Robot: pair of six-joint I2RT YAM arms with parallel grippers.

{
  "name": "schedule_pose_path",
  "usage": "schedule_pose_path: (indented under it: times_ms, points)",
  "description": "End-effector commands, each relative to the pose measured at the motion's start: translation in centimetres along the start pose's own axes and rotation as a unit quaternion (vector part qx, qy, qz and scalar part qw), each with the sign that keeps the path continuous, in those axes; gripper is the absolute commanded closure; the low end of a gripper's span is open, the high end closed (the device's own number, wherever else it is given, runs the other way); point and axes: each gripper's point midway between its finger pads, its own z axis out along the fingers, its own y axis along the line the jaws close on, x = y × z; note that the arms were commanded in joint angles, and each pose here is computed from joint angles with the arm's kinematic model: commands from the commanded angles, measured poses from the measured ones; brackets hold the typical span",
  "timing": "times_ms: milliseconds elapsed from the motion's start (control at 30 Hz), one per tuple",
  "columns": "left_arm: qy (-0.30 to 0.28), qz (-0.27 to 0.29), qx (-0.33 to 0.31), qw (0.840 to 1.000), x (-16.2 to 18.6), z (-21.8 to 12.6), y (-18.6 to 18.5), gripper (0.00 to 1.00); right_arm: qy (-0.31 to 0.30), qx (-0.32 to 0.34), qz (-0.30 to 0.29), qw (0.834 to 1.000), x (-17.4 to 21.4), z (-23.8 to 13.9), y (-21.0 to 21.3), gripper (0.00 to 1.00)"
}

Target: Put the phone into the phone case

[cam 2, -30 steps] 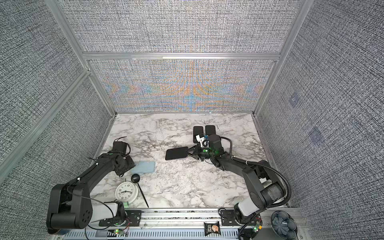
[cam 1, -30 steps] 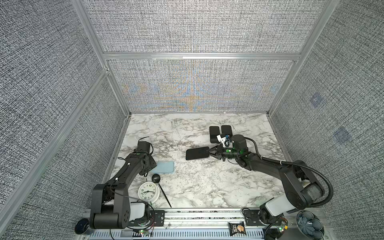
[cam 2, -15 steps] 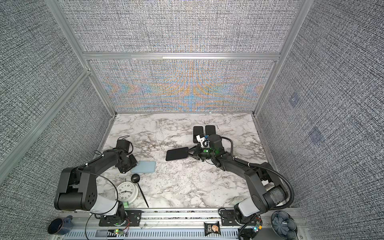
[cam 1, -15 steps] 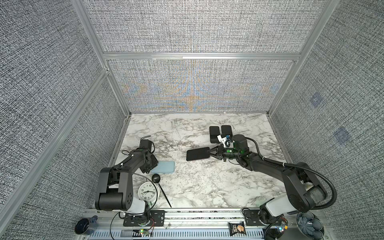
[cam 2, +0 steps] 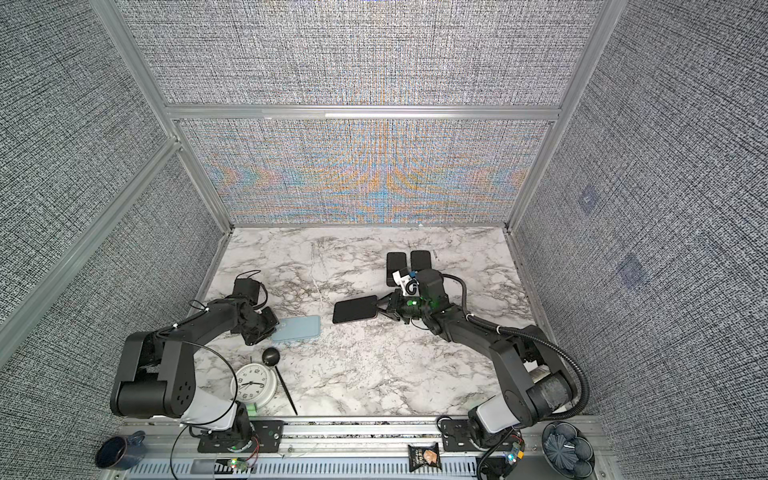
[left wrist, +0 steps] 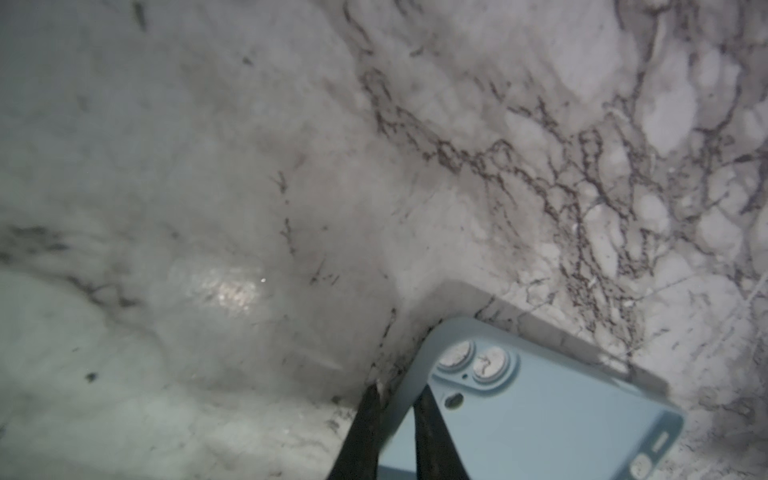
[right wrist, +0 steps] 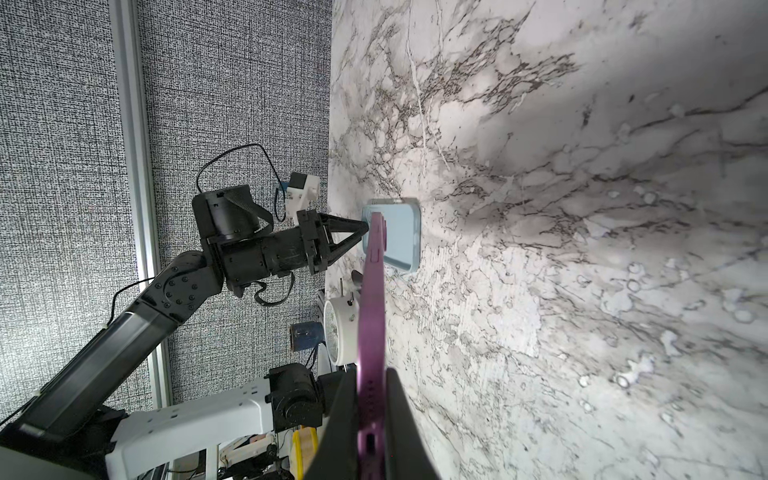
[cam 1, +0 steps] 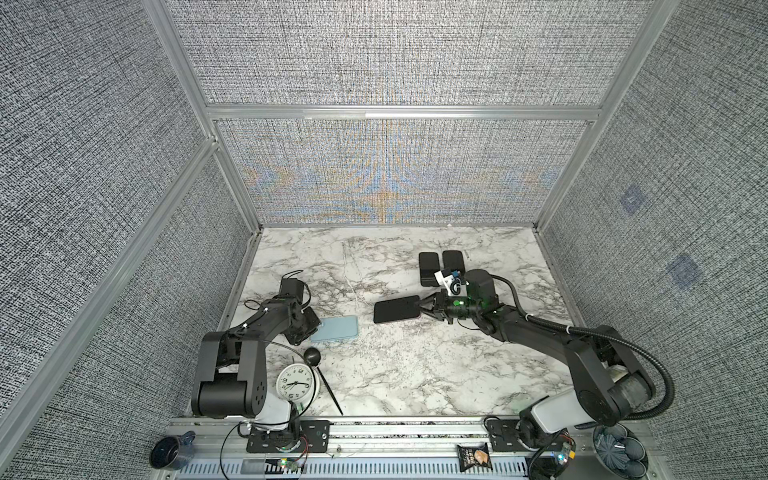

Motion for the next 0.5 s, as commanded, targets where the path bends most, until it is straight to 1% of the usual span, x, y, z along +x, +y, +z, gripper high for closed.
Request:
schedule_pose_path:
  times_ms: [0,133,267,400,467]
  points:
    - [0.013,0.014,0.028,0.999,0.3,0.2,-1.1,0.87,-0.003,-0.01,-0.015,1.0,-0.2,0.0,0.5,0.97]
    - [0.017,0.023,0.037,0.999,0.4,0.2,-1.5,0.9,-0.004,-0.009,-0.014,1.0,-0.2,0.1,0.4,0.97]
    - [0.022,0.035,0.043,0.998,0.6,0.2,-1.8,0.91,-0.004,-0.008,-0.015,1.0,-0.2,0.1,0.4,0.97]
    - [0.028,0.06,0.057,0.996,1.0,0.1,-2.7,0.92,0.0,-0.002,-0.017,1.0,0.0,0.0,0.2,0.97]
    - [0.031,0.073,0.06,0.995,1.3,0.0,-3.2,0.92,0.003,0.004,-0.033,0.999,0.0,-0.2,0.3,0.97]
